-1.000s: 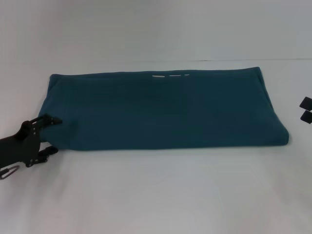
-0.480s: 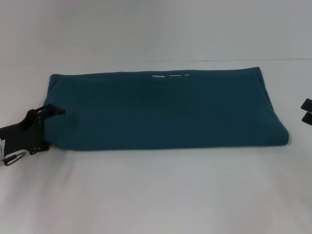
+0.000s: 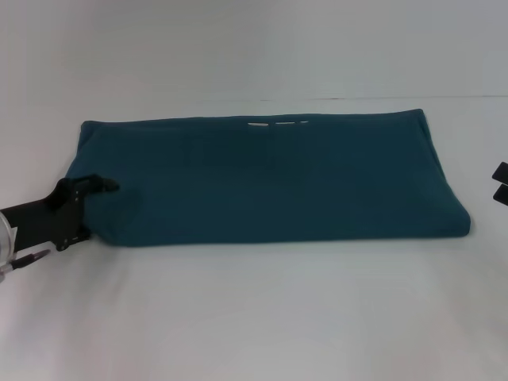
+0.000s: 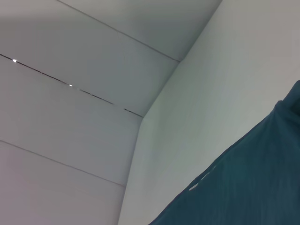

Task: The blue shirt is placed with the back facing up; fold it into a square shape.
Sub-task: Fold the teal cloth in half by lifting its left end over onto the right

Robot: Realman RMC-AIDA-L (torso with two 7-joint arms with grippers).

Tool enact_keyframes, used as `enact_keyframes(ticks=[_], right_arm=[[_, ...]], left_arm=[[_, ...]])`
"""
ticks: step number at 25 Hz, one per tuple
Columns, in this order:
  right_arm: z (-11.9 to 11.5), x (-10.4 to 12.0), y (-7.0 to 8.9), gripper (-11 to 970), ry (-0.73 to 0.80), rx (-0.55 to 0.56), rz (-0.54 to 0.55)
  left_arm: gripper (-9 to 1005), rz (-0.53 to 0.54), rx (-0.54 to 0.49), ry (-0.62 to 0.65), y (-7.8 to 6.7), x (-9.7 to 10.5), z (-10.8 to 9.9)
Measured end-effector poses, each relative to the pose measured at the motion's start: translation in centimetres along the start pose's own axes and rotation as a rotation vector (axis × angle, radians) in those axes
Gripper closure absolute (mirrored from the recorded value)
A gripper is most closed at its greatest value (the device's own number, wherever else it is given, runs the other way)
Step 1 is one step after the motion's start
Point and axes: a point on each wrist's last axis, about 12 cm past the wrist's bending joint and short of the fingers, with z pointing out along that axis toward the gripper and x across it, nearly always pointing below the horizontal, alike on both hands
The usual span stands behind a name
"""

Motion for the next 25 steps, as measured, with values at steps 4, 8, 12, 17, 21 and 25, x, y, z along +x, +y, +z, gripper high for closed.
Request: enact_keyframes(ticks=[4,8,12,17,21,25], right_arm=[[-0.1,0.1,-0.1,317,-0.003,0.000,0.006],[-0.4,0.1,-0.2,316,-0.012,0.005,0.012],[-0.7,0.2,-0.4,318,-0.023,0.011,0.021],[-0.9,0.3,-0.6,317,-0.027,0.018,0.031],[-1.1,0.4,-0.8,317,-0.031,0.022,0.037],[-1.4,0.4,-0.9,316,-0.042,0.027,0.043]], left_arm=[[257,0.010,-0.006,-0.007,0.2,0.0,-0.1],[373,0.038,-0.010,-0.019,0.1,-0.2,-0.1],[539,0.047,-0.009,-0.027,0.0,-0.4,0.0],[738,0.078,0.005,-0.025,-0.1,-0.4,-0.3],[891,0.134,0.021,-0.008,-0.3,-0.3,-0.4],[969,0.188,0.041,-0.004,-0.6,-0.5,-0.7]])
